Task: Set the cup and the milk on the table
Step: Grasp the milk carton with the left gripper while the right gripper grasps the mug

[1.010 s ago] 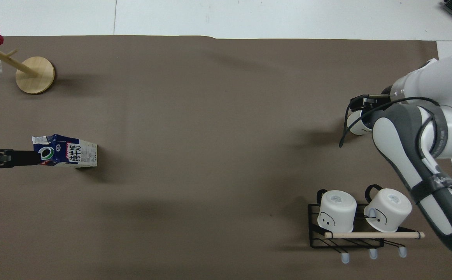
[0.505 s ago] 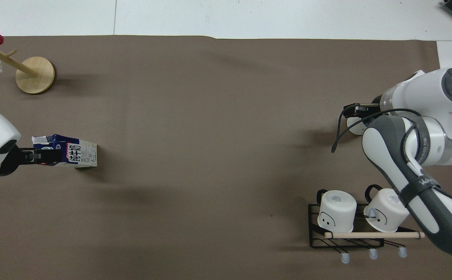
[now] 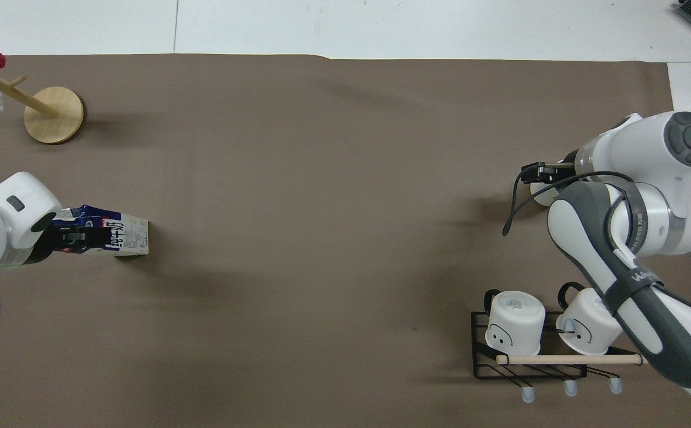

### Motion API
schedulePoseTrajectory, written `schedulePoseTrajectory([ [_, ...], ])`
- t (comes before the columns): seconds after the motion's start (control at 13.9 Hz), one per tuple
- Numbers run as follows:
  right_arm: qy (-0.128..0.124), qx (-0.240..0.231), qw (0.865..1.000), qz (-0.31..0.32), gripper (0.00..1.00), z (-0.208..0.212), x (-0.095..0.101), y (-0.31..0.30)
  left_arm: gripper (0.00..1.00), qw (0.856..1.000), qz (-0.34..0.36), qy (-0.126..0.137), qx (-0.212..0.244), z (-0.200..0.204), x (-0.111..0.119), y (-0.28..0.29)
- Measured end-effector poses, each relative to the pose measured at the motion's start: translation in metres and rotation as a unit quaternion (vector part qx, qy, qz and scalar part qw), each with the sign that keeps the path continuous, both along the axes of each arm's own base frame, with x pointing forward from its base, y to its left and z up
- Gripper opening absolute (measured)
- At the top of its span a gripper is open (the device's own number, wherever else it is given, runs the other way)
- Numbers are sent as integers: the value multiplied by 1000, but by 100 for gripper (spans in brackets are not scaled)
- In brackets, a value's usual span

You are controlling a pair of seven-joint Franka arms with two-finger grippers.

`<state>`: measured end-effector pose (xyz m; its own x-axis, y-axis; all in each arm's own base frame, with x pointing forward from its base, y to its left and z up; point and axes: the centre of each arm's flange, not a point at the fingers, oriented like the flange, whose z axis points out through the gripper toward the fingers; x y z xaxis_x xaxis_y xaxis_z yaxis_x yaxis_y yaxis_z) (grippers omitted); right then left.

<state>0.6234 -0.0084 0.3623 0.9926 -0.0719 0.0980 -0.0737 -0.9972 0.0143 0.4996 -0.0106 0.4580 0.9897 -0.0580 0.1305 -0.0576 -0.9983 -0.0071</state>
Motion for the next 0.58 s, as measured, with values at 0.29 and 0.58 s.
schedulePoseTrajectory([
  [0.29, 1, -2, 1000, 16, 61, 0, 0, -3, 85, 1000, 0, -4, 1, 1, 1, 1],
  [0.58, 2, -2, 1000, 15, 14, -1, -1, -4, 70, 1000, 1, -14, 1, 3, 3, 2],
])
